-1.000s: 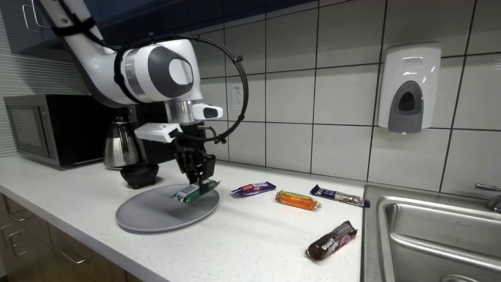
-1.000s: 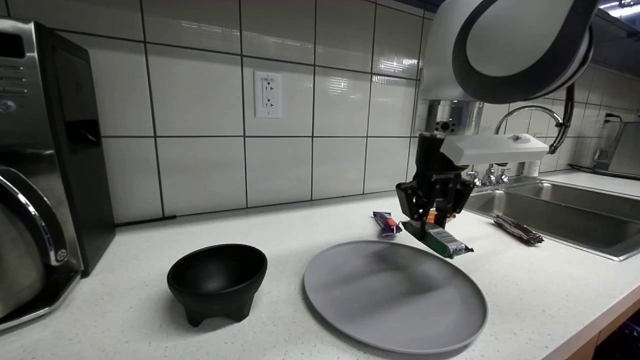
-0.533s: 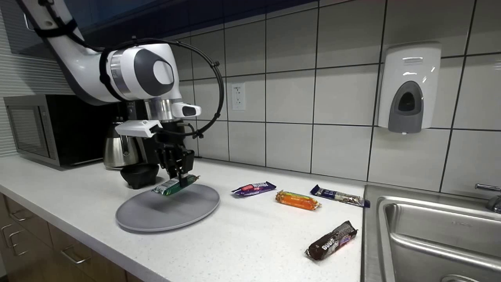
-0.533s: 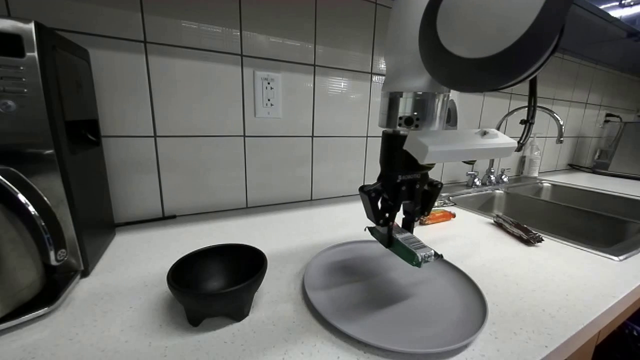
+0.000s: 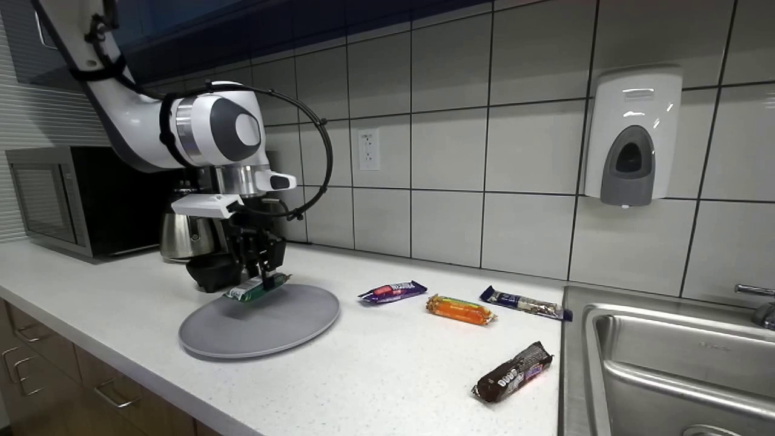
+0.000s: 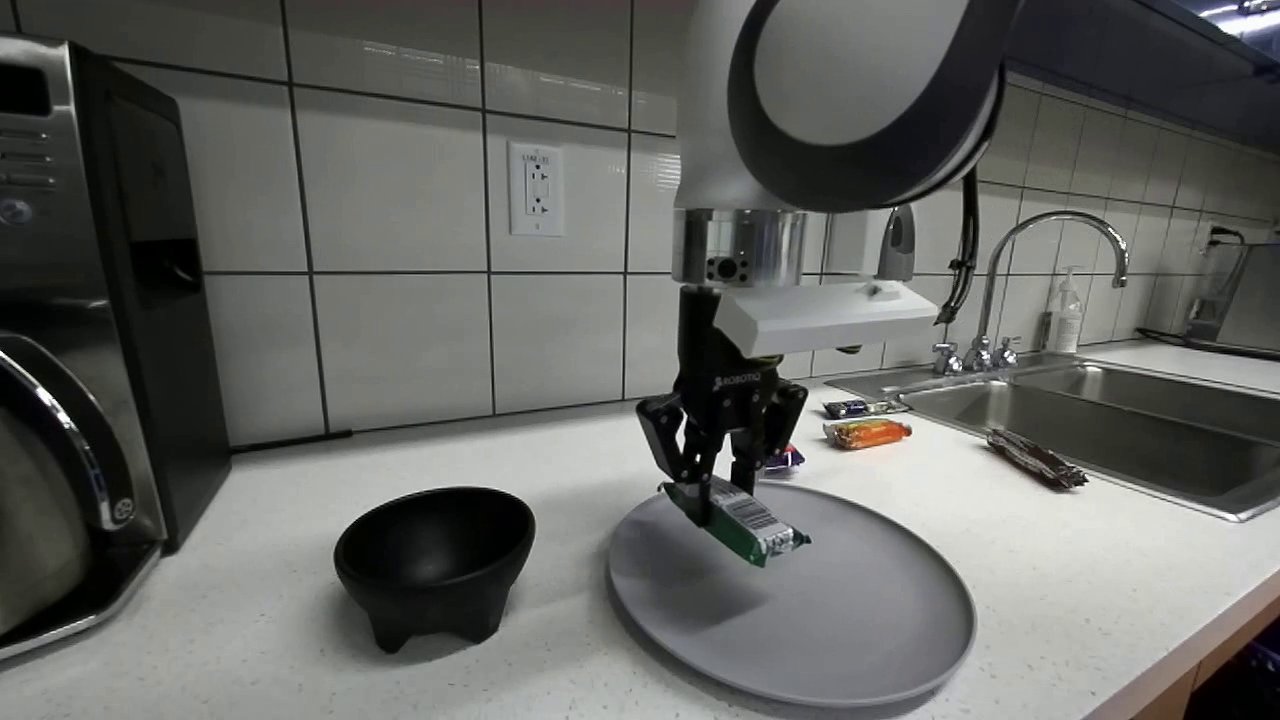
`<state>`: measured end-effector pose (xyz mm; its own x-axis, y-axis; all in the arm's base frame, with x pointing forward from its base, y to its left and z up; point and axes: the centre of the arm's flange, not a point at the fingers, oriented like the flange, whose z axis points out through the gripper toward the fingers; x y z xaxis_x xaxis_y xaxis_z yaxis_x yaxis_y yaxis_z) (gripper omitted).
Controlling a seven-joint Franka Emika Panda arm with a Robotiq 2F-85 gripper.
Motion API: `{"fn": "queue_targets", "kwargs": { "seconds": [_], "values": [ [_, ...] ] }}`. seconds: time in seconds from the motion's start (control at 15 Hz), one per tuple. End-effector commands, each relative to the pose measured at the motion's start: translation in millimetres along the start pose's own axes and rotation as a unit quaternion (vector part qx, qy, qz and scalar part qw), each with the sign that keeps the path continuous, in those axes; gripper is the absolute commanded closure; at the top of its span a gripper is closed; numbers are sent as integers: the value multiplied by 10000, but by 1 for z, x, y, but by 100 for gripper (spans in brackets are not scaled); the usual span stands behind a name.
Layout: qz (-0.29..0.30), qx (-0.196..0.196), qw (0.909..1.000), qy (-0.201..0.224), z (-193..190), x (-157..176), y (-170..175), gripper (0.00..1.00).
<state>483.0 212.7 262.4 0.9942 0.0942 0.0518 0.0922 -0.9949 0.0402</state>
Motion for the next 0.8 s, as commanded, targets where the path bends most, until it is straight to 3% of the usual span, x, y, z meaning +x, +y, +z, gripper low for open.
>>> {"fn": "queue_targets", "kwargs": {
  "seconds": [0.0, 0.73],
  "values": [
    [-62, -44, 9999, -110, 6, 23, -26, 86],
    [-212, 62, 9995, -211, 22, 28, -48, 86]
  ]
}}
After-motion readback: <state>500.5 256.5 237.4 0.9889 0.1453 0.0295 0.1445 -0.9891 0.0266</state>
